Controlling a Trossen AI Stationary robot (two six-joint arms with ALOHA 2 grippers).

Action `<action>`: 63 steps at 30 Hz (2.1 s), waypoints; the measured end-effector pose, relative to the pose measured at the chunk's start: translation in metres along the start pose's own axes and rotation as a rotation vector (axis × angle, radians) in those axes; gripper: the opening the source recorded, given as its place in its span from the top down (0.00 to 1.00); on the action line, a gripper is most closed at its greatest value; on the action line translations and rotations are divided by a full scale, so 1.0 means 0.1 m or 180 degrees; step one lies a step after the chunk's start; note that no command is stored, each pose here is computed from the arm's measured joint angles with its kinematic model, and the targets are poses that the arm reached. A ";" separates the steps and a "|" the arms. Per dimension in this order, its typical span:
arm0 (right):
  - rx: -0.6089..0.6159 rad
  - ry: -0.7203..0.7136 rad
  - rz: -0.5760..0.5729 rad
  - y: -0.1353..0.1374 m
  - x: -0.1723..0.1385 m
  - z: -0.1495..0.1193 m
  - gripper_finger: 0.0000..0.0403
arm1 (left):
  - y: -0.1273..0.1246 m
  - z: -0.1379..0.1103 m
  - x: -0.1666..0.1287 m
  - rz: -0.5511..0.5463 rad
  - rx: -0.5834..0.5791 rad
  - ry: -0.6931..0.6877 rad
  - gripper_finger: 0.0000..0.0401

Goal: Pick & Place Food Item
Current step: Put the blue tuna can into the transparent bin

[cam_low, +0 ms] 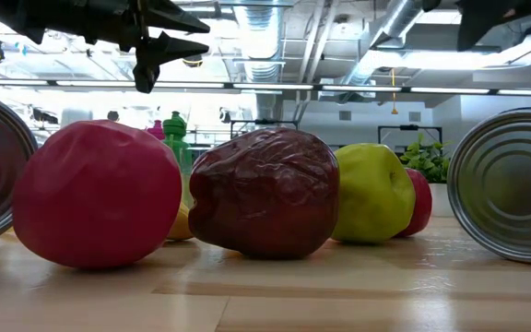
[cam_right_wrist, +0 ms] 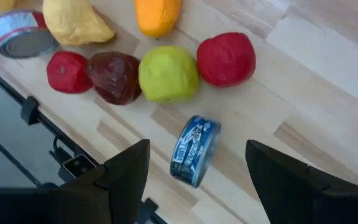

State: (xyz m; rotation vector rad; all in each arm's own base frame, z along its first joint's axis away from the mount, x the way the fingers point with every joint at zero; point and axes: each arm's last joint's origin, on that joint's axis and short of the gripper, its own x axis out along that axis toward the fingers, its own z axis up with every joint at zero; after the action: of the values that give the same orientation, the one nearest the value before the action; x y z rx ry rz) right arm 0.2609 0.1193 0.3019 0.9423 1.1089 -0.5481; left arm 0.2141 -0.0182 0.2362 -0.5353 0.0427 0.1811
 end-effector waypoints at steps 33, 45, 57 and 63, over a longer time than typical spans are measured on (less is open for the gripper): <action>0.0135 0.0491 -0.0640 0.28 1.16 -0.59 0.35 | 0.07 -0.10 -0.01 0.0208 0.0106 0.0333 0.72; 0.0113 0.0431 -0.0920 0.24 1.57 -0.64 0.35 | 0.07 -0.11 -0.01 0.0213 0.0108 0.0342 0.72; 0.0106 0.0358 -0.0854 0.26 1.55 -0.63 0.47 | 0.07 -0.10 -0.01 0.0213 0.0108 0.0341 0.72; 0.0097 0.0358 -0.0855 0.26 1.55 -0.63 0.66 | 0.07 -0.11 -0.01 0.0213 0.0108 0.0341 0.72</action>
State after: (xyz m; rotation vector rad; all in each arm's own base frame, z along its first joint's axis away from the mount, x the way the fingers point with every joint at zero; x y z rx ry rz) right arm 0.3078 0.1981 0.1595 0.8637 1.3423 -0.7392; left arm 0.2123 -0.0179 0.2238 -0.5096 0.1680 0.2166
